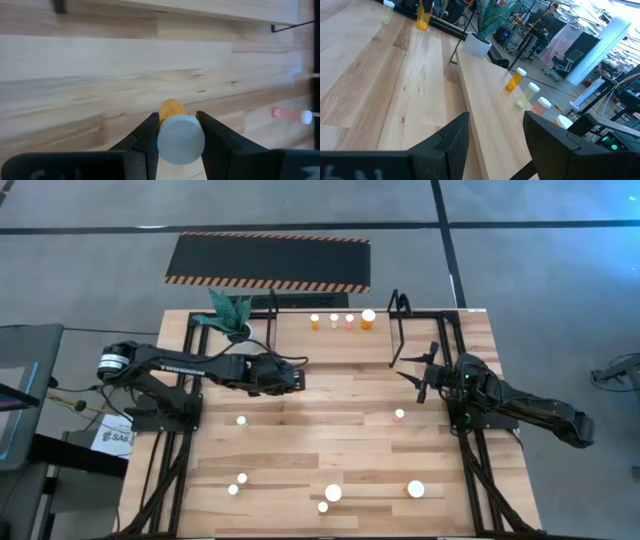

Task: Pick and place medicine bottles onto shelf by color
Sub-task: Put the top small orange pill bottle aligned with the other small orange pill bottle on the shelf

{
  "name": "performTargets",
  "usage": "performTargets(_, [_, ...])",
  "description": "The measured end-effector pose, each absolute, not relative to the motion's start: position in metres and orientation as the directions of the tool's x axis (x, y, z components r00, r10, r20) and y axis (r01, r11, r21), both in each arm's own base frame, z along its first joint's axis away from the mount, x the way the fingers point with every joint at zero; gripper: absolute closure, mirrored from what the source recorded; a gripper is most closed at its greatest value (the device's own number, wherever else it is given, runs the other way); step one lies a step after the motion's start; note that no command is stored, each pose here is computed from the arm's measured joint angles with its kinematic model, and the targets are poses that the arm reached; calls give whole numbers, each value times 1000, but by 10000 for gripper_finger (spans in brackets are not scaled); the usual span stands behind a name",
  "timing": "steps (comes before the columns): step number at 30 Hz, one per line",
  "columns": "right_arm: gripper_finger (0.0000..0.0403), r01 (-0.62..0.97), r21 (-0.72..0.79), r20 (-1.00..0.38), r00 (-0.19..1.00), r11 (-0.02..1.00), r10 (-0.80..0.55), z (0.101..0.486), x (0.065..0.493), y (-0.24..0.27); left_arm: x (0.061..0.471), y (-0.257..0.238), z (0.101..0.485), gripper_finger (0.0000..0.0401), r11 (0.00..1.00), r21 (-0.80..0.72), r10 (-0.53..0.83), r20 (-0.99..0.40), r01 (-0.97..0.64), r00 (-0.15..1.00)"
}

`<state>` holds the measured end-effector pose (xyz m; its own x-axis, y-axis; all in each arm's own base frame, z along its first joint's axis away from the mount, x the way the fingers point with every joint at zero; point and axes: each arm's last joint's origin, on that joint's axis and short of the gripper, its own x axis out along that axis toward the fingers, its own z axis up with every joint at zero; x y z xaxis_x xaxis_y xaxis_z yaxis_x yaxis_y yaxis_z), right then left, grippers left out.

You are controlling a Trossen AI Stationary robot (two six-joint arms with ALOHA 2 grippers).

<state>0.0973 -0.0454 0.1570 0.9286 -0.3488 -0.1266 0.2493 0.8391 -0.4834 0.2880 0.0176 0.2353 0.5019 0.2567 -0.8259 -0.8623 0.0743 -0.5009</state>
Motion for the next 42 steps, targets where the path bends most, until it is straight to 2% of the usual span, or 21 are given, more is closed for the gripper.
performTargets(8, [196,244,-481,-141,926,842,-349,156,98,-46,321,31,242,308,119,-441,275,-846,-890,456])
performTargets(14, [196,242,-481,-145,926,843,-348,155,98,-46,353,49,252,308,216,-291,282,-895,-932,344])
performTargets(21, [196,241,-481,-146,926,843,-348,155,98,-46,381,74,259,308,363,-187,298,-905,-913,304])
performTargets(35, [196,242,-481,-144,926,843,-348,155,98,-46,383,127,249,308,523,-102,287,-914,-846,288])
performTargets(42, [196,242,-481,-145,926,843,-349,155,98,-46,380,143,246,301,591,-22,336,-902,-806,271])
